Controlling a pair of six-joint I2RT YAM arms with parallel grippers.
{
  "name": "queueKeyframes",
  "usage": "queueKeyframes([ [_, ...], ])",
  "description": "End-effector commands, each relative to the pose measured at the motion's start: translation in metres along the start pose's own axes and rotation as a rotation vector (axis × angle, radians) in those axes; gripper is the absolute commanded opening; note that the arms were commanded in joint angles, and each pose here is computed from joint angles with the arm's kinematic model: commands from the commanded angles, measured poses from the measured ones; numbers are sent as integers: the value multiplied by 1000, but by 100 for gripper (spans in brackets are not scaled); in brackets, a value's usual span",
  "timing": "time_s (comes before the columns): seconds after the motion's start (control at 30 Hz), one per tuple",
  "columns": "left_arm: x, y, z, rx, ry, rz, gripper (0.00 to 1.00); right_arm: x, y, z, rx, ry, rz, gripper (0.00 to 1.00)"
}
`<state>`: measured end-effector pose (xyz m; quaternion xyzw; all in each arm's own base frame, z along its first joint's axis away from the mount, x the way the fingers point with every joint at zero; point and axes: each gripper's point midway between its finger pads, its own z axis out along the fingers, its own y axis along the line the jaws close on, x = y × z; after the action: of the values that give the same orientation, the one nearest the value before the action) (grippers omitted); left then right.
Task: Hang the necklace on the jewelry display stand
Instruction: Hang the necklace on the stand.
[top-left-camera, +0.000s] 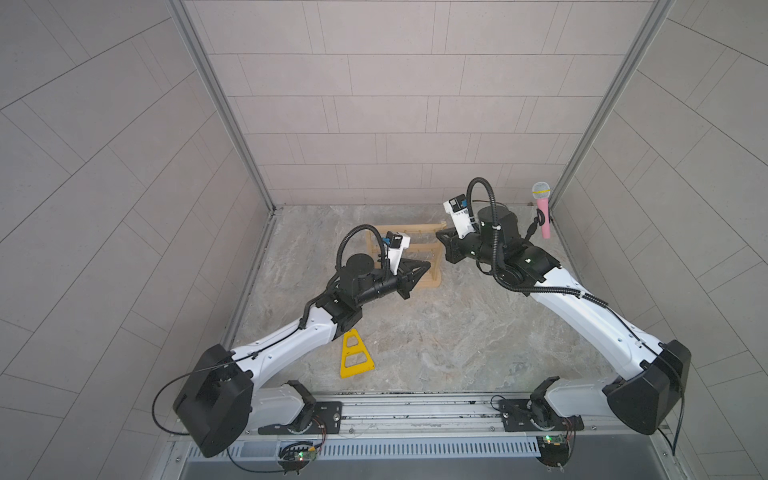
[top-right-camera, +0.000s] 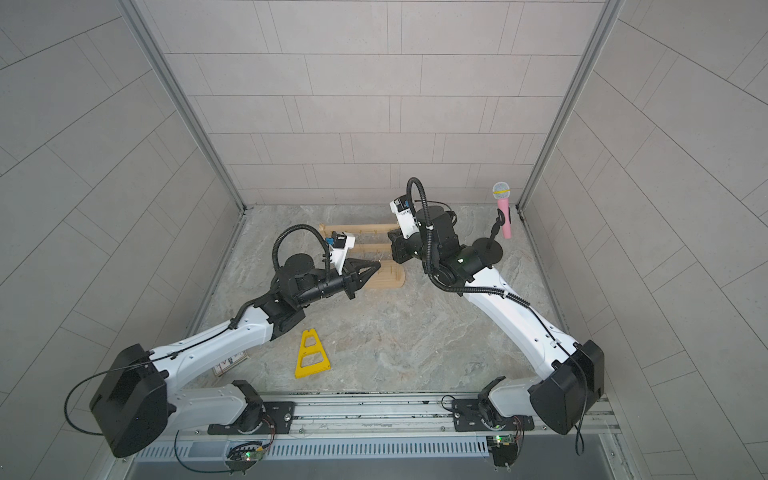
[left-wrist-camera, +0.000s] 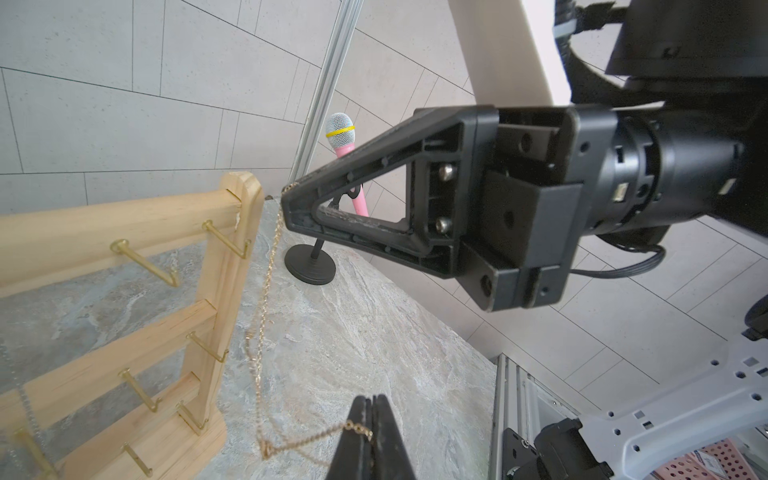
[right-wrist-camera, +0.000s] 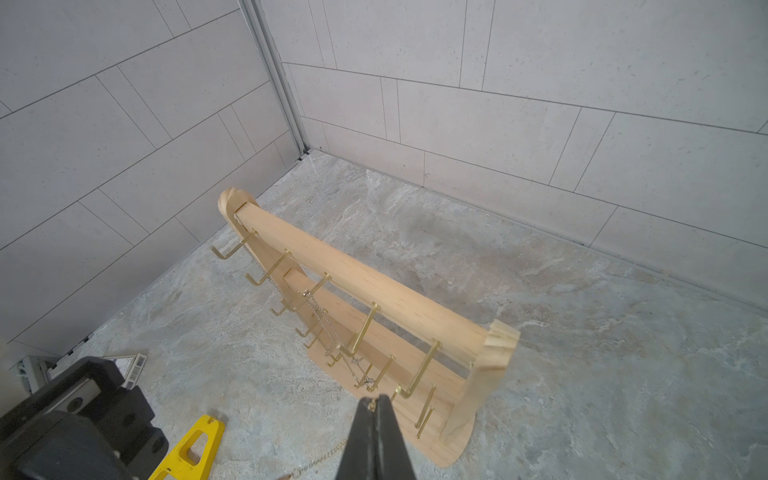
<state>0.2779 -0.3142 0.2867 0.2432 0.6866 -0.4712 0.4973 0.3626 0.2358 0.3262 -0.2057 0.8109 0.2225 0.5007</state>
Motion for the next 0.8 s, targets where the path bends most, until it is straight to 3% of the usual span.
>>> queueKeyframes([
  [0.0,-21,-1,1,-1,-48,51,6,-16,-1,0,-4,-30,-26,3],
  [0.77,-22,12,3,-20,-52,45,5,-22,-15,7,2,-18,-12,3],
])
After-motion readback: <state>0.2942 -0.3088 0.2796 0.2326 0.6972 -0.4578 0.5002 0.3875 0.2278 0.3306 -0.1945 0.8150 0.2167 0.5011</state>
